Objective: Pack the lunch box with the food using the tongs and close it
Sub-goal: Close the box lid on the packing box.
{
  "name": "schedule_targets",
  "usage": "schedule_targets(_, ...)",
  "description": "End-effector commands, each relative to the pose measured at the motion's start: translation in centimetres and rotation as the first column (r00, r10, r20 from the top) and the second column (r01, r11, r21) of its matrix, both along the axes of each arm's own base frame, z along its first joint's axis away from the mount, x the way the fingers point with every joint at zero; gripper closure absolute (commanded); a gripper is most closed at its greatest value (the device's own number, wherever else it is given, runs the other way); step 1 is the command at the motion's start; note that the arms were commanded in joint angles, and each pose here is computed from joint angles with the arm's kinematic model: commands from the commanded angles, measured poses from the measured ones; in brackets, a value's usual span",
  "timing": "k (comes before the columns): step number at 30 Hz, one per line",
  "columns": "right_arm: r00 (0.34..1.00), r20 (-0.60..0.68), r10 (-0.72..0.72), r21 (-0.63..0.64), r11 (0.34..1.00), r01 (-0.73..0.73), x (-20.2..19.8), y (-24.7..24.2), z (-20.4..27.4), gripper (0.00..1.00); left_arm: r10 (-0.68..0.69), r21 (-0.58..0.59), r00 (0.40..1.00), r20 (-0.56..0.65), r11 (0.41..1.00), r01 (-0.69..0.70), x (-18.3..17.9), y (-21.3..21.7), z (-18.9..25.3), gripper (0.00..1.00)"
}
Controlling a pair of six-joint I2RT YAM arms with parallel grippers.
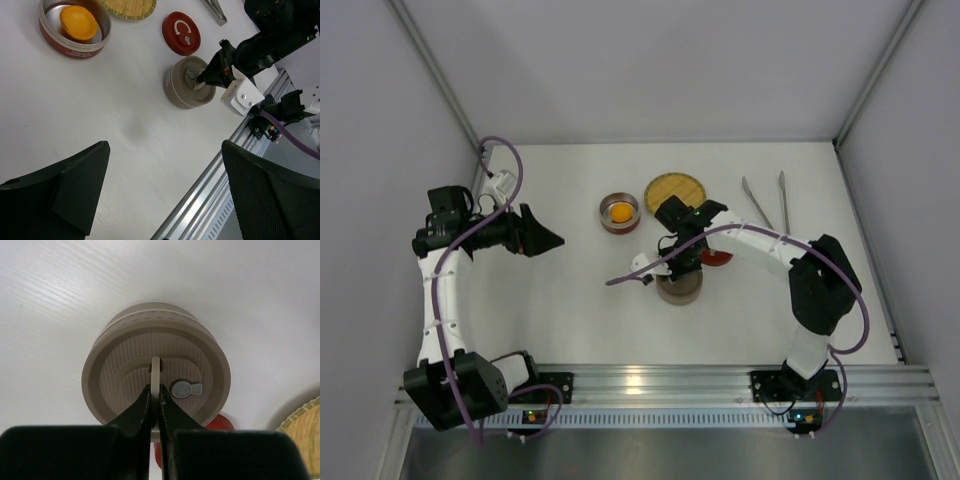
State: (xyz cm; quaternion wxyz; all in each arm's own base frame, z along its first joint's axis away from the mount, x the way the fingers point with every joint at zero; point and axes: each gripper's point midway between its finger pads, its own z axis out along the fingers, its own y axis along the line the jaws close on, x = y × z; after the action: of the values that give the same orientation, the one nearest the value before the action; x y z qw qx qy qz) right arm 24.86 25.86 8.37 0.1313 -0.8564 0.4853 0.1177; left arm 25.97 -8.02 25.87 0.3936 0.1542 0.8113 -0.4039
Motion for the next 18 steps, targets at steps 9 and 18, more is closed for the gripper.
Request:
schedule_targets(9, 0.749, -0.151, -0.645, 0.03, 0.754, 0.656, 0.3, 0.7, -1.9, 1.0, 0.035, 0.01, 0.999, 0.027, 0.999, -0.035, 1.1, 0.4, 0.5, 0.02)
schedule_targets(18, 0.448, -0.258, -0.856, 0.066, 0.447, 0.892, -1.5, 0.8, -2.2, 1.0, 0.059, 0.007, 0.998, 0.022, 0.998, -0.06, 1.6, 0.6, 0.5, 0.02)
